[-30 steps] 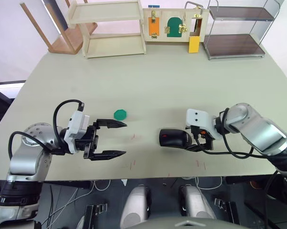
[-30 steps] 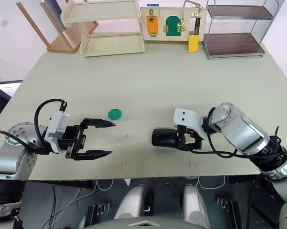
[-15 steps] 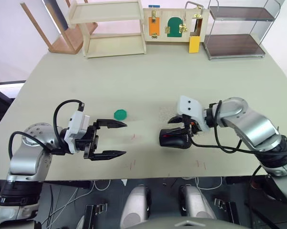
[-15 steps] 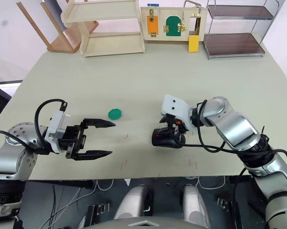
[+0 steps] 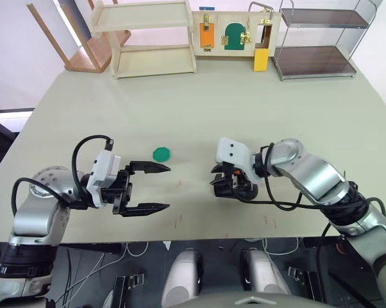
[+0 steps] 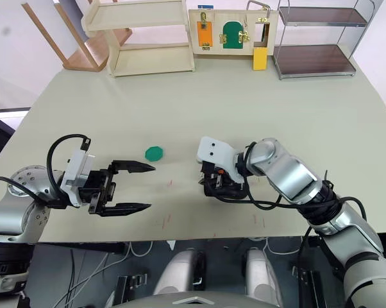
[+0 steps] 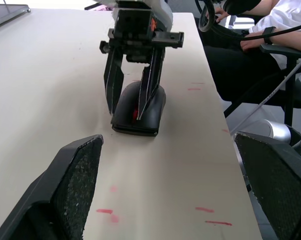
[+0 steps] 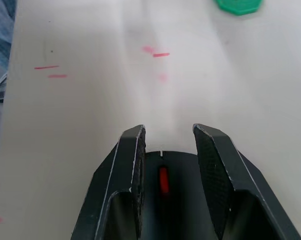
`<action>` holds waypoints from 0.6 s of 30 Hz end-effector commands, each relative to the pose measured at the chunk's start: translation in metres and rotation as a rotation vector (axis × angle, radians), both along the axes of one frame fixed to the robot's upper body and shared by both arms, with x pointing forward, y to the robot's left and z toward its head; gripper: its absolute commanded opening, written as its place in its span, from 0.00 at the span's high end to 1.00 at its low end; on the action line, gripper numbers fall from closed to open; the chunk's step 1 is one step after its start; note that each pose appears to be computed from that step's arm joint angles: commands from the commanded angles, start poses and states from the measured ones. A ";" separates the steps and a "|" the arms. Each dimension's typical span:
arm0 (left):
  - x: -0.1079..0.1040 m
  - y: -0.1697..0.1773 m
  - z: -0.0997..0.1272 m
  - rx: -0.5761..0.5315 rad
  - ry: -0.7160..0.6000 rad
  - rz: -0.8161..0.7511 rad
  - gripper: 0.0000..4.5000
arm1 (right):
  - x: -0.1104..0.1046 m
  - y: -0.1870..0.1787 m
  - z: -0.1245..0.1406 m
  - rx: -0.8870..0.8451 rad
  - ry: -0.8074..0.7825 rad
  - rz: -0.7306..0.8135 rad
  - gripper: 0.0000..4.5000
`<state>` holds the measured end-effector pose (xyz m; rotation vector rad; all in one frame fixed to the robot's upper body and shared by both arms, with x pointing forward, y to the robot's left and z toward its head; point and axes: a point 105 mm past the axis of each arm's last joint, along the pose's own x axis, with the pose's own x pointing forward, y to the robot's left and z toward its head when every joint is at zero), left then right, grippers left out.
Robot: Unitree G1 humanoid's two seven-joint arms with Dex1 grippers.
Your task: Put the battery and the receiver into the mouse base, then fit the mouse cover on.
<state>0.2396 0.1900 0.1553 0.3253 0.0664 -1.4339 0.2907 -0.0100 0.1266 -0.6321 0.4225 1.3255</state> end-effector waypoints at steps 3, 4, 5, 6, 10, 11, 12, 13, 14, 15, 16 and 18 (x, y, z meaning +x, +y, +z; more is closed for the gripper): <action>-0.004 -0.001 0.008 0.001 -0.047 -0.005 0.00 | 0.002 0.000 -0.006 -0.069 0.001 -0.023 0.65; -0.004 -0.001 0.008 0.001 -0.047 -0.003 0.00 | 0.001 -0.002 -0.010 -0.088 0.014 -0.024 0.65; -0.004 -0.001 0.008 0.001 -0.047 -0.001 0.00 | 0.000 -0.004 -0.013 -0.107 0.023 -0.026 0.65; -0.004 -0.001 0.008 0.002 -0.048 0.001 0.00 | 0.000 -0.006 -0.017 -0.125 0.026 -0.026 0.65; -0.005 0.000 0.007 0.001 -0.048 0.006 0.00 | 0.002 -0.007 -0.020 -0.150 -0.010 -0.006 0.65; -0.005 0.000 0.007 0.001 -0.048 0.006 0.00 | 0.003 -0.004 -0.016 -0.119 -0.015 -0.011 0.65; -0.005 0.000 0.007 0.000 -0.047 0.007 0.00 | 0.003 0.001 -0.010 -0.080 -0.034 0.007 0.65; -0.006 0.000 0.007 0.000 -0.046 0.007 0.00 | 0.001 0.004 -0.004 -0.037 -0.031 0.023 0.65; -0.006 0.000 0.007 -0.001 -0.046 0.007 0.00 | 0.001 0.006 0.002 0.003 -0.034 0.024 0.65; -0.006 0.000 0.006 -0.001 -0.046 0.007 0.00 | 0.000 0.008 0.008 0.045 -0.050 0.050 0.65; -0.006 0.000 0.006 -0.002 -0.046 0.007 0.00 | -0.002 0.008 0.014 0.080 -0.058 0.070 0.65; -0.006 -0.001 0.006 -0.003 -0.045 0.004 0.00 | -0.002 0.002 0.024 0.129 -0.064 0.075 0.65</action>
